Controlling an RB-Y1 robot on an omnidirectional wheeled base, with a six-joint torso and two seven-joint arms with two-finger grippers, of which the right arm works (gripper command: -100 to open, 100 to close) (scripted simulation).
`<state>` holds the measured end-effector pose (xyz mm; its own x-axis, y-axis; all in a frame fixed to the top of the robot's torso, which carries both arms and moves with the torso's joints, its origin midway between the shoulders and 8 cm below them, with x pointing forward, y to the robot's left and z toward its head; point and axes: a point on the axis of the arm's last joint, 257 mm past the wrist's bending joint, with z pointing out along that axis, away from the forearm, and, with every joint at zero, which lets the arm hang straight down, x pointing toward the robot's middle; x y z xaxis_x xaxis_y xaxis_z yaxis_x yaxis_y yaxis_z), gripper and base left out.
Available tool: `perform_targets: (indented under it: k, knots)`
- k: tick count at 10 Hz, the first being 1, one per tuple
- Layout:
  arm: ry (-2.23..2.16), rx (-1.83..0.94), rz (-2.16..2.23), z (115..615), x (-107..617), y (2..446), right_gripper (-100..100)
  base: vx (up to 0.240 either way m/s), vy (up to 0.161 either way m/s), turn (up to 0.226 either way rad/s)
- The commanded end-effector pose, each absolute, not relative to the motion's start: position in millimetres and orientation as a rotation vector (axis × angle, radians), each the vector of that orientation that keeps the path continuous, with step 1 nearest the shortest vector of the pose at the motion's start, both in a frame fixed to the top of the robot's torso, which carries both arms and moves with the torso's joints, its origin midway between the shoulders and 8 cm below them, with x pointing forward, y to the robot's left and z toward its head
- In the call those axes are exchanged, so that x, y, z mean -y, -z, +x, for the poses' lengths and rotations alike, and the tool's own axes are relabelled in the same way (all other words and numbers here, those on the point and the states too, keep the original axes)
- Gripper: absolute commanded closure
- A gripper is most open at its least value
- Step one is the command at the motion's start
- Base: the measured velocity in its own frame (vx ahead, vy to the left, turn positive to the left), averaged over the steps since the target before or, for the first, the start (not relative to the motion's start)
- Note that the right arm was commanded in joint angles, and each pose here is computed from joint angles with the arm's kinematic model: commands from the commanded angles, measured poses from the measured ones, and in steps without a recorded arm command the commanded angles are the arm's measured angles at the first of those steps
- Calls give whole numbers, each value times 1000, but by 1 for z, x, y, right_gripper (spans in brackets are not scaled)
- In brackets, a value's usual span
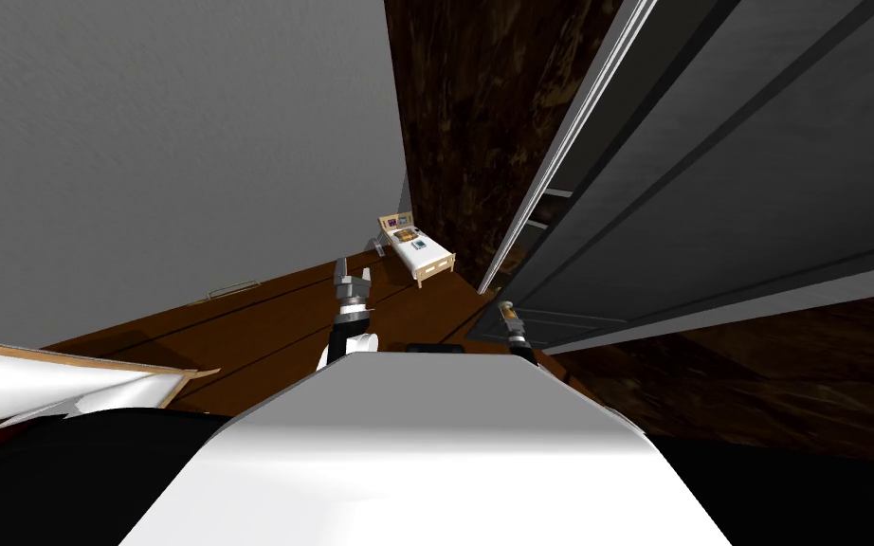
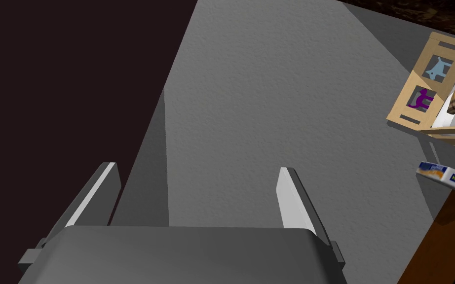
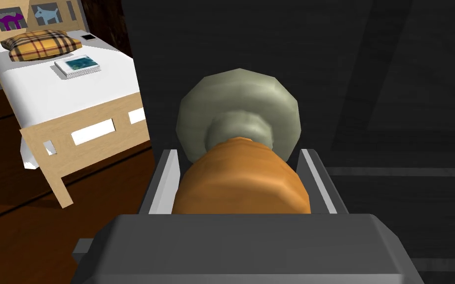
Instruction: Pull the door open
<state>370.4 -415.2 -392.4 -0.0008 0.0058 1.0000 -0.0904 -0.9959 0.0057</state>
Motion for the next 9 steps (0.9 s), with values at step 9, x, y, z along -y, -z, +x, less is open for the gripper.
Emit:
perform_targets:
  k: [9]
  knots:
    - [-2227,-20,2228,334,410,393,100,-184,-47,101]
